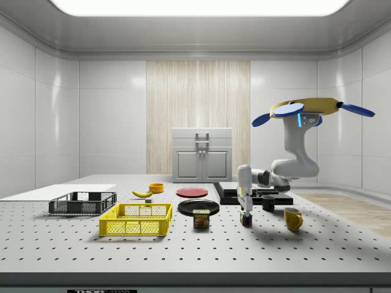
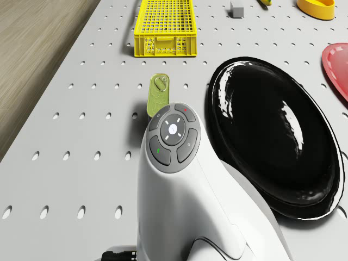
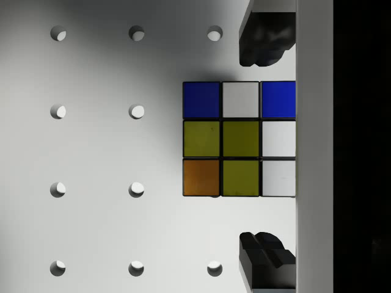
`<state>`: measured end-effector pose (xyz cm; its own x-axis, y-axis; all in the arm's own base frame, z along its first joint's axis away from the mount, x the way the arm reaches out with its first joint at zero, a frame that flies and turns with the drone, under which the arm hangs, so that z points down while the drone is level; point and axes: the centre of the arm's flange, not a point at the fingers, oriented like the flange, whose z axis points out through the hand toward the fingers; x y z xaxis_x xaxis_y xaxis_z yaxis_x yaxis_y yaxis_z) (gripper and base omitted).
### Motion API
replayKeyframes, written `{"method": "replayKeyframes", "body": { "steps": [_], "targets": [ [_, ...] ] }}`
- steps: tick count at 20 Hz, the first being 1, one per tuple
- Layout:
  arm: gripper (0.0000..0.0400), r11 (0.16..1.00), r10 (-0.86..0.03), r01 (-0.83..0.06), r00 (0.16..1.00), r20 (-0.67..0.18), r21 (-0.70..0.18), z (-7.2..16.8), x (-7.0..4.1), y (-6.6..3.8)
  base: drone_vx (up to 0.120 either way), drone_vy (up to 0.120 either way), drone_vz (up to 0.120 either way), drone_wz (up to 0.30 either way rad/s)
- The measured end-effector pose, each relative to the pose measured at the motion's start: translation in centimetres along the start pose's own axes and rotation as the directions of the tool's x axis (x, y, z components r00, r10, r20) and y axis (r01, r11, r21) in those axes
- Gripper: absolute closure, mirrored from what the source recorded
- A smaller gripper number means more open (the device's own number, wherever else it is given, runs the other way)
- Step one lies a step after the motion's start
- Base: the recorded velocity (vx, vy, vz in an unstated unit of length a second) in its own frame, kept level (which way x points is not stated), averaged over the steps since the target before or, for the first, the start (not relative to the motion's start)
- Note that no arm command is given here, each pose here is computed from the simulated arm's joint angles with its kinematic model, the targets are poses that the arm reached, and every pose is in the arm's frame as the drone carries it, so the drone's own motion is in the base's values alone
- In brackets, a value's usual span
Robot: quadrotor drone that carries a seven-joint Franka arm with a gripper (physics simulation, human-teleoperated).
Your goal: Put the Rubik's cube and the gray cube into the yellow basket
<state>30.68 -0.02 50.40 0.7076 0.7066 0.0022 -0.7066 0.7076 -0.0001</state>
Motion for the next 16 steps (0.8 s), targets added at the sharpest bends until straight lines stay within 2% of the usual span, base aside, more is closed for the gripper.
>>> {"method": "replayKeyframes", "body": {
  "steps": [16],
  "targets": [
    [0.0000,1.000,0.000,0.000,1.000,0.000,0.000,2.4,-0.4,-0.4,0.000,0.000,0.000,0.000]
  ]
}}
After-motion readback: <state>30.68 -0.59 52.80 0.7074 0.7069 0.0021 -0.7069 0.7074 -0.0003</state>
